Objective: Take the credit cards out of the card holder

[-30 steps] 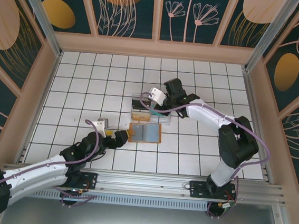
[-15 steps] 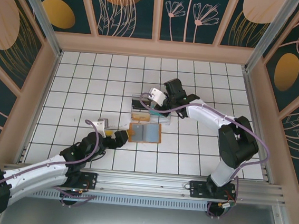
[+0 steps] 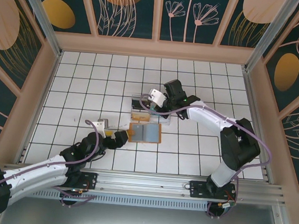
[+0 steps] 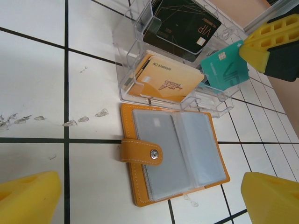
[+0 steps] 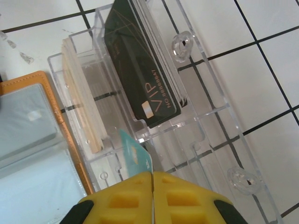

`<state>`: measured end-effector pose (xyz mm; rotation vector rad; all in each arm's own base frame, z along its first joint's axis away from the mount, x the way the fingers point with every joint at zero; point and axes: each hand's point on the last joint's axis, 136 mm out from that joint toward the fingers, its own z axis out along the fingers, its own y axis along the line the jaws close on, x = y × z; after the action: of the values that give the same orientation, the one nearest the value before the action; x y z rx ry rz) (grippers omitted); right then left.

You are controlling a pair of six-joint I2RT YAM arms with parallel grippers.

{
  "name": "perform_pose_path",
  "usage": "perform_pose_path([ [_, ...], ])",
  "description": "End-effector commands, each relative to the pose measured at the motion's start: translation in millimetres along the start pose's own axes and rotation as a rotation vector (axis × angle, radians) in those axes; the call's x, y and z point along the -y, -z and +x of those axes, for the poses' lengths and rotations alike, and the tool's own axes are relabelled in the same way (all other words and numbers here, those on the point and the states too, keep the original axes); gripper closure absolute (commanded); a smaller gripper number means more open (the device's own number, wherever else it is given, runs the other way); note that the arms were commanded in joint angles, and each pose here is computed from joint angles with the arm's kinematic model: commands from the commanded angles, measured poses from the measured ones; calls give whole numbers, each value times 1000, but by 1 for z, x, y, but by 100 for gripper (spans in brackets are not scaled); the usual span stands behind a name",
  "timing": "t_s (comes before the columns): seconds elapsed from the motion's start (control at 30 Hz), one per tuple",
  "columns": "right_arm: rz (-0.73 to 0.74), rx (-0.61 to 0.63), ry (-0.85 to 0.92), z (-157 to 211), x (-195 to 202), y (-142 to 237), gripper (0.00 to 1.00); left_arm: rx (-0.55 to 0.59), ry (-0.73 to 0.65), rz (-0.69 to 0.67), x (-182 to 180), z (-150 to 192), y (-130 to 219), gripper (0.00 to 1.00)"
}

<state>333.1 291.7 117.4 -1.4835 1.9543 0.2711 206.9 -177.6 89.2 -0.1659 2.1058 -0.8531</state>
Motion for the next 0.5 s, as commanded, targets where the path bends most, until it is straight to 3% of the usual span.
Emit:
perform_pose_path([
  [0.0,-39,-9,6,2,-16,3,91,13,3,-15,-5,0,0,1],
  [0.2,-25,-43,14,9,-17,-5,89,14,4,-14,-5,0,1,1],
  [0.47,41,-72,45,14,-6,-4,100,16,3,-13,-5,-1,1,1],
])
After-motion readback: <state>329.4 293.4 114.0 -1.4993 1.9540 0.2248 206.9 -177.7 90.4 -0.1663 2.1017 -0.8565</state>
